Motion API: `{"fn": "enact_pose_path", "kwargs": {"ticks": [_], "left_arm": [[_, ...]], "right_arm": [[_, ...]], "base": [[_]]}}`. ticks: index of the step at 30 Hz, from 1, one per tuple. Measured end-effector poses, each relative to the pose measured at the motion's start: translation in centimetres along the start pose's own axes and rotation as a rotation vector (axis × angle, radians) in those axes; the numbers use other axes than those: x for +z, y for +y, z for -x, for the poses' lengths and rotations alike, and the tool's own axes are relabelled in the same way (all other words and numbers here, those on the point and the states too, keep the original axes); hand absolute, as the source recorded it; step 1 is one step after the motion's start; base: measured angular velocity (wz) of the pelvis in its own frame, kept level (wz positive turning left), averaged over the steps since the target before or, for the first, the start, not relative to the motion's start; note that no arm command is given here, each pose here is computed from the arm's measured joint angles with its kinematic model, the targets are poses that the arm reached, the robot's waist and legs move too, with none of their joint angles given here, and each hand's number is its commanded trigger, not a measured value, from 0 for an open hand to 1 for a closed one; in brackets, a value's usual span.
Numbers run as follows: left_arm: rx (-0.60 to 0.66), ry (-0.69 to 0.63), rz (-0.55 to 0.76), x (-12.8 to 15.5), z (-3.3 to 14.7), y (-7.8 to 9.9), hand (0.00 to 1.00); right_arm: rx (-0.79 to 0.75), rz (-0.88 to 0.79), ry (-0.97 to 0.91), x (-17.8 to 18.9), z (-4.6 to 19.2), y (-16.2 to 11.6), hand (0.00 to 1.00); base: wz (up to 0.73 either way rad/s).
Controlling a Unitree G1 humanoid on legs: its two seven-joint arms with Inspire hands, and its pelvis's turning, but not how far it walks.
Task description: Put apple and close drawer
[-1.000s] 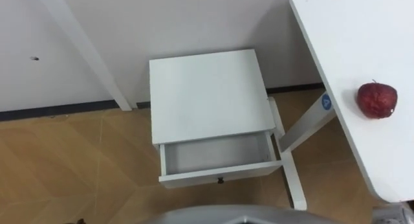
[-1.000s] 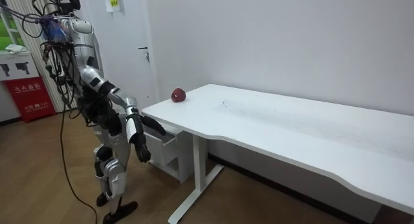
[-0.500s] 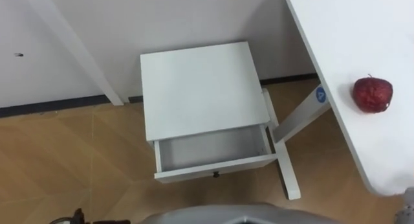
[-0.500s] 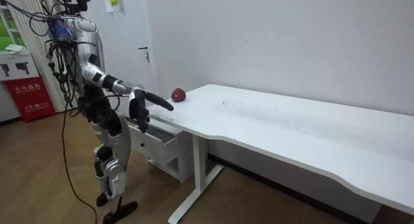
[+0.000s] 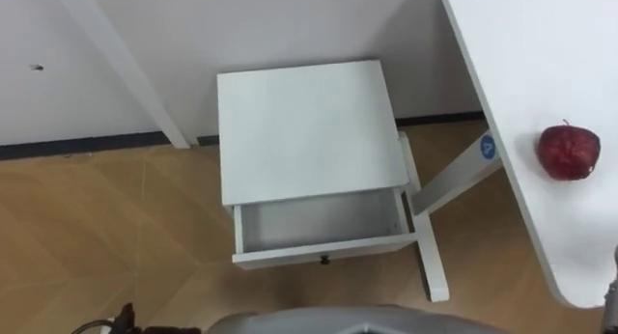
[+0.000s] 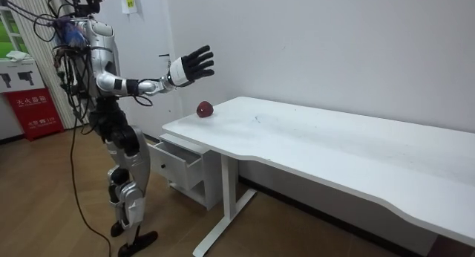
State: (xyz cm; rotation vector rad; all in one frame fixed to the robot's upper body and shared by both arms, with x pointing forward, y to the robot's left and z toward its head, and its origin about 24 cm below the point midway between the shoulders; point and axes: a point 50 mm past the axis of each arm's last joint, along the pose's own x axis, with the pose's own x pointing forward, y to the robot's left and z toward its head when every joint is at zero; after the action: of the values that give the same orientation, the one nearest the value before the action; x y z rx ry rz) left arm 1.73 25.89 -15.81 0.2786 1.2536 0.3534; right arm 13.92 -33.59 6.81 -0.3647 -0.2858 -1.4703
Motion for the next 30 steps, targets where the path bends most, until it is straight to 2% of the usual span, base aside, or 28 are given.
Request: {"fn": "enact_pose_path", "kwargs": {"ticks": [7, 13, 20, 26, 30], "left_arm": [[0.000, 0.010, -0.006, -0.3, 0.1, 0.0, 0.00], [0.005, 0.036, -0.006, -1.2, 0.3, 0.2, 0.00], [0.005, 0.042, -0.008, -1.4, 0.3, 0.1, 0.00], [0.024, 0.044, -0.008, -1.5, 0.4, 0.2, 0.00], [0.035, 0.041, -0.009, -1.4, 0.4, 0.2, 0.00]], "right_arm": [[0.243, -0.026, -0.019, 0.8, 2.2, 2.4, 0.00], [0.399, -0.020, -0.002, 0.6, 3.4, 3.3, 0.00], [0.611, 0.029, 0.111, -1.4, 6.1, 3.6, 0.00], [0.696, 0.105, 0.224, -3.9, 8.2, 3.3, 0.00], [0.708, 0.122, 0.232, -4.4, 8.4, 3.4, 0.00]], "base": [[0.00], [0.00], [0.02], [0.00], [0.00]]}}
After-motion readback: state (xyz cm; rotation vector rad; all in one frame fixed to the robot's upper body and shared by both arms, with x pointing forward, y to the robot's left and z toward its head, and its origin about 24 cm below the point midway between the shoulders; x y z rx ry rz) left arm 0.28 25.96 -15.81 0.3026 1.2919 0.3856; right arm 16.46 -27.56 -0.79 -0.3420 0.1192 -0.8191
